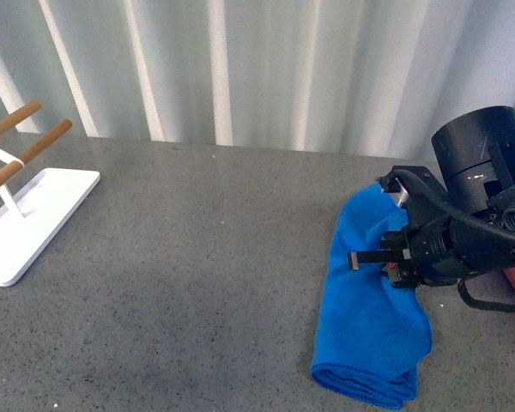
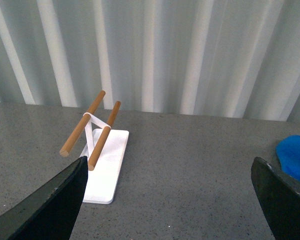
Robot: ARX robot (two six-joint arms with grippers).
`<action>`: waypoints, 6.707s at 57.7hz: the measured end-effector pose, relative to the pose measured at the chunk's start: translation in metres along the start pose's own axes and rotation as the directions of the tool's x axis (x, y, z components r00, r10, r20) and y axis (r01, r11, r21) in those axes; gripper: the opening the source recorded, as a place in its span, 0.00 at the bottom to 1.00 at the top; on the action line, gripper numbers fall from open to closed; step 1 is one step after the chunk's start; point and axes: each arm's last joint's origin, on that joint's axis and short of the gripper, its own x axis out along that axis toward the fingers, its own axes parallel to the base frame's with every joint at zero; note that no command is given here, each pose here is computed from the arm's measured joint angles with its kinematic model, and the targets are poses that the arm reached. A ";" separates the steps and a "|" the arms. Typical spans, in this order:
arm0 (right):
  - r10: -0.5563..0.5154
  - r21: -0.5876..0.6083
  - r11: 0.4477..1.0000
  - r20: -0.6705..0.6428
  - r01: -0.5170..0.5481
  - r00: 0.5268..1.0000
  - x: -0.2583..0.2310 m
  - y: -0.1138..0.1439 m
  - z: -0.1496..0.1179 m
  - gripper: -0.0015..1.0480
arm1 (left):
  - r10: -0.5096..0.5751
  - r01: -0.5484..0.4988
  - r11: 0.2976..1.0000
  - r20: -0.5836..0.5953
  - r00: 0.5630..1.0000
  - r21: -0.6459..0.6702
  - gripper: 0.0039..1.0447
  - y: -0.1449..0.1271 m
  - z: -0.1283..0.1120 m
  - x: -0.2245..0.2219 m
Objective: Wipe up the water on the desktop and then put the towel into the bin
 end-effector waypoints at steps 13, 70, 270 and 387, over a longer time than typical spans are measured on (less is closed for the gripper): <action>-0.095 -0.001 0.995 0.025 0.095 0.995 0.006 -0.014 0.008 0.03 | 0.000 0.000 1.000 0.000 1.000 0.000 0.94 0.000 0.000 0.000; 0.421 -0.295 0.869 0.017 -0.398 0.907 0.051 0.079 0.043 0.03 | 0.000 0.000 1.000 0.000 1.000 0.000 0.94 0.000 0.000 0.000; -0.135 -0.177 0.975 0.020 0.137 0.991 -0.132 -0.231 0.011 0.93 | 0.000 0.000 1.000 0.000 1.000 0.000 0.94 0.000 0.000 0.000; -0.145 0.059 0.983 0.836 0.176 0.529 -0.265 -0.024 -0.148 0.03 | 0.000 0.000 1.000 0.000 1.000 0.000 0.94 0.000 0.000 0.000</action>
